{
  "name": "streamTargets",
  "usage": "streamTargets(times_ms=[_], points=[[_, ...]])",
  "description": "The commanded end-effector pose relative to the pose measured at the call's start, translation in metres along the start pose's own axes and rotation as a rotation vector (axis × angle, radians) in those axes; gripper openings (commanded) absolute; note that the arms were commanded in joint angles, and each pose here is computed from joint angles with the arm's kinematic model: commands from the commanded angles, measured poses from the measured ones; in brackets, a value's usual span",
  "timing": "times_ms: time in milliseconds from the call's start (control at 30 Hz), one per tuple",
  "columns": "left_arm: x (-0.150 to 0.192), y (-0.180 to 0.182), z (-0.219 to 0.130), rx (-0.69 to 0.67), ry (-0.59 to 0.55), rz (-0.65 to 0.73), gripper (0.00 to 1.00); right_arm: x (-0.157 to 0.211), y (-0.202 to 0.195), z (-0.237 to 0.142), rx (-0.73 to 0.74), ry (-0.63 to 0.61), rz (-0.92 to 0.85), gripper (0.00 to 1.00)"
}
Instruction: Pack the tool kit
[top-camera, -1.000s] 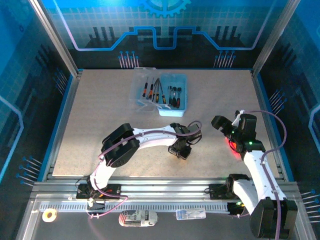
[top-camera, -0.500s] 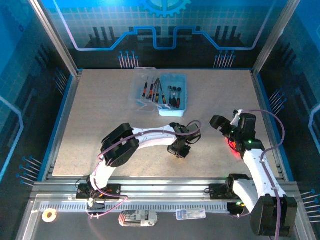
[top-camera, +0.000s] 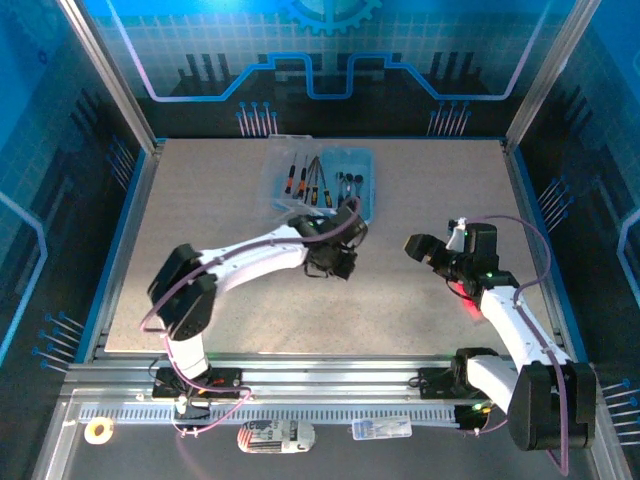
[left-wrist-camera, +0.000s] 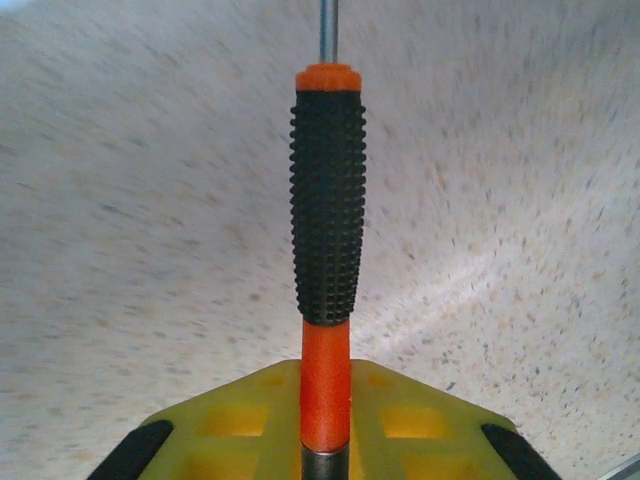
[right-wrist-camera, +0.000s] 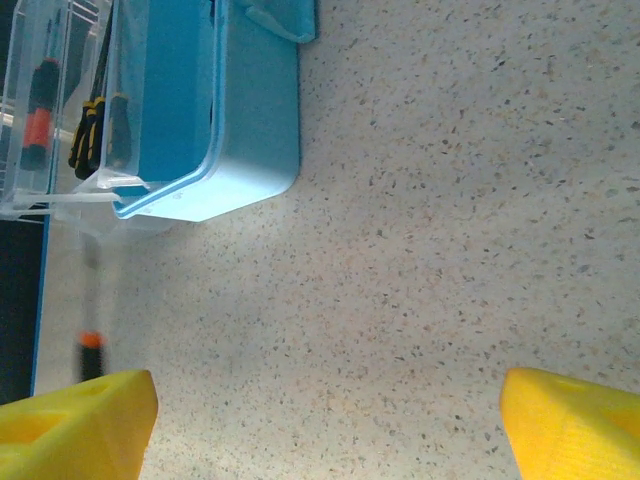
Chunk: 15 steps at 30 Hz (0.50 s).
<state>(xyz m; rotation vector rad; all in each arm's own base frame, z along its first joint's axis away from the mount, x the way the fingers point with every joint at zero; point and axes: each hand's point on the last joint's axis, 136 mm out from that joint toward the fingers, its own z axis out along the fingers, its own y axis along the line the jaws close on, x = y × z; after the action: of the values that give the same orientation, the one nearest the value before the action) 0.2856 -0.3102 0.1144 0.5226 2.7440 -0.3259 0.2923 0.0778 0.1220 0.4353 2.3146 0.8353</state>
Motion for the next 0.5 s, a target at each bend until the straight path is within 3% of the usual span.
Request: streamTargets(times_ms=[0,233,467], points=[[-0.033,0.025,-0.028,0.009,-0.084,-0.046,0.18,-0.005,0.009,0.000,-0.020,-0.017,-0.038,0.89],[-0.111,0.096,-0.054,-0.087,-0.200,-0.177,0.17,0.002,0.007,0.001,-0.021,-0.007,-0.040,0.89],[-0.148,0.158,-0.055,-0.228,-0.219,-0.249,0.17,0.007,0.005,-0.003,-0.017,-0.007,-0.053,0.89]])
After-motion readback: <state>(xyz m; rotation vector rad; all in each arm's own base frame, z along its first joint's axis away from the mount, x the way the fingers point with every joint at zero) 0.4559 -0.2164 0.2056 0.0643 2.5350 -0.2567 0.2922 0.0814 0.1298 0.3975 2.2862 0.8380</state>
